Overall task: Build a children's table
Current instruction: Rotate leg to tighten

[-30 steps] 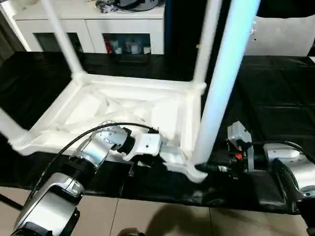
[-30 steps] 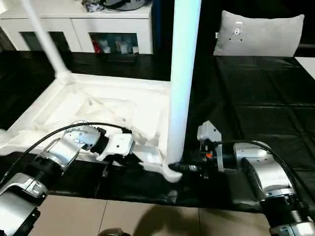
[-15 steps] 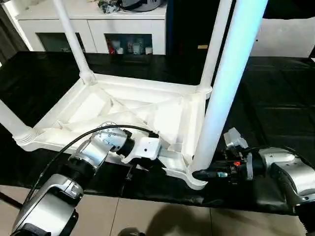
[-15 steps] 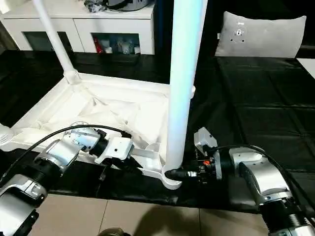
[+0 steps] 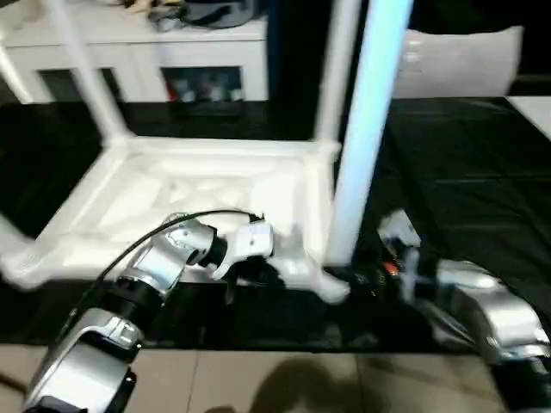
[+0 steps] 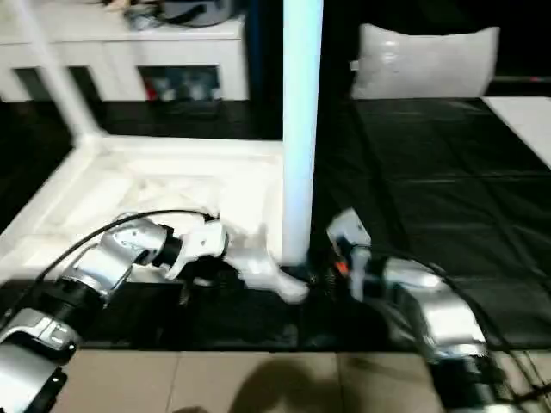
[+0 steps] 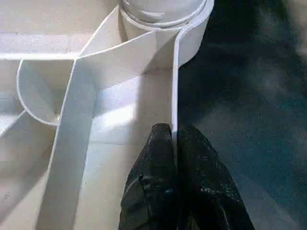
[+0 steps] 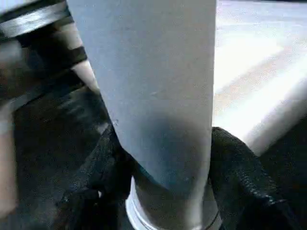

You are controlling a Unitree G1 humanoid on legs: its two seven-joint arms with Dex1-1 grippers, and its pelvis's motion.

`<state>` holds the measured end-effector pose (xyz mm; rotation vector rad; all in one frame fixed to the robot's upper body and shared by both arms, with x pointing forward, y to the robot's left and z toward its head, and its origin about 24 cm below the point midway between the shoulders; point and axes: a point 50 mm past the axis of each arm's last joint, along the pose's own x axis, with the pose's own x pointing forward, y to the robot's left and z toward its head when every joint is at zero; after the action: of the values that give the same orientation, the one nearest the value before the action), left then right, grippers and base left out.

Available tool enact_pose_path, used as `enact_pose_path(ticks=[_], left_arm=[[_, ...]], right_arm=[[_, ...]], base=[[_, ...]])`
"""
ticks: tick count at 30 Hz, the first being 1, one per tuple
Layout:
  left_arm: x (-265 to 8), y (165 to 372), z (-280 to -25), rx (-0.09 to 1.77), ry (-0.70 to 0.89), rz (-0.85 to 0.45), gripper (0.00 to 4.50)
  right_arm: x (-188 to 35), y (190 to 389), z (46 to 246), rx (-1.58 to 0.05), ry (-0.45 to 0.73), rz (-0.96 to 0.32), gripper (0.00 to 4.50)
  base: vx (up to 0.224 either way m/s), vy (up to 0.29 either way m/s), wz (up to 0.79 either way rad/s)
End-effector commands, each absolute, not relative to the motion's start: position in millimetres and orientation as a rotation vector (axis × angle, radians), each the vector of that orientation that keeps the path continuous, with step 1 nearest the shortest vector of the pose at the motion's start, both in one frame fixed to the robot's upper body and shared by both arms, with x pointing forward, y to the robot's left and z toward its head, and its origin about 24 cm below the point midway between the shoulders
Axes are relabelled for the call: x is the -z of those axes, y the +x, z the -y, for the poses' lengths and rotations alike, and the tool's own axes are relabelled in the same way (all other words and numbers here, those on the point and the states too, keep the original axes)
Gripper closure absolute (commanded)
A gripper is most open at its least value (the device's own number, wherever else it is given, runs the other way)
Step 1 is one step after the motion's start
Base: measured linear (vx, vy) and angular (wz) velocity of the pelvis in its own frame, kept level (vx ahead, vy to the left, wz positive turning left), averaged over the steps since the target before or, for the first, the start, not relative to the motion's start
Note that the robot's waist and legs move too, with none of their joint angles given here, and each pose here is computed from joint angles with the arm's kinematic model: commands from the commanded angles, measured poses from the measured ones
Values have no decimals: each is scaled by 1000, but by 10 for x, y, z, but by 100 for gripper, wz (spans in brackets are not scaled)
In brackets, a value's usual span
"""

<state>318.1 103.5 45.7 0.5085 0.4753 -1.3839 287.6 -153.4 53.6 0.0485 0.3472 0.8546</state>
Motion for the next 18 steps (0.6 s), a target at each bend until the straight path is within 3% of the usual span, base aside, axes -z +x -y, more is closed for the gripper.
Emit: enact_pose_path(ticks=[1, 5, 9, 10, 18], left_arm=[[-450, 3115, -647, 1428, 475, -428, 450], [-442, 3163, -480, 1309, 474, -419, 450], [-455, 3185, -365, 1235, 474, -398, 450], [-456, 3181, -353, 1233, 476, -397, 450], [-449, 3213, -461, 1202, 519, -393, 450]], right_arm=[[-520, 3066, 1472, -629, 51, -355, 246], [-477, 3192, 1410, -443, 30, -334, 246], [-498, 3224, 1307, -413, 61, -299, 246], [-501, 3223, 1298, -421, 34, -291, 193], [-521, 3193, 1368, -455, 44, -254, 133]], base=[[0, 0, 0], [0, 0, 0], [0, 0, 0], [0, 0, 0], [0, 0, 0]])
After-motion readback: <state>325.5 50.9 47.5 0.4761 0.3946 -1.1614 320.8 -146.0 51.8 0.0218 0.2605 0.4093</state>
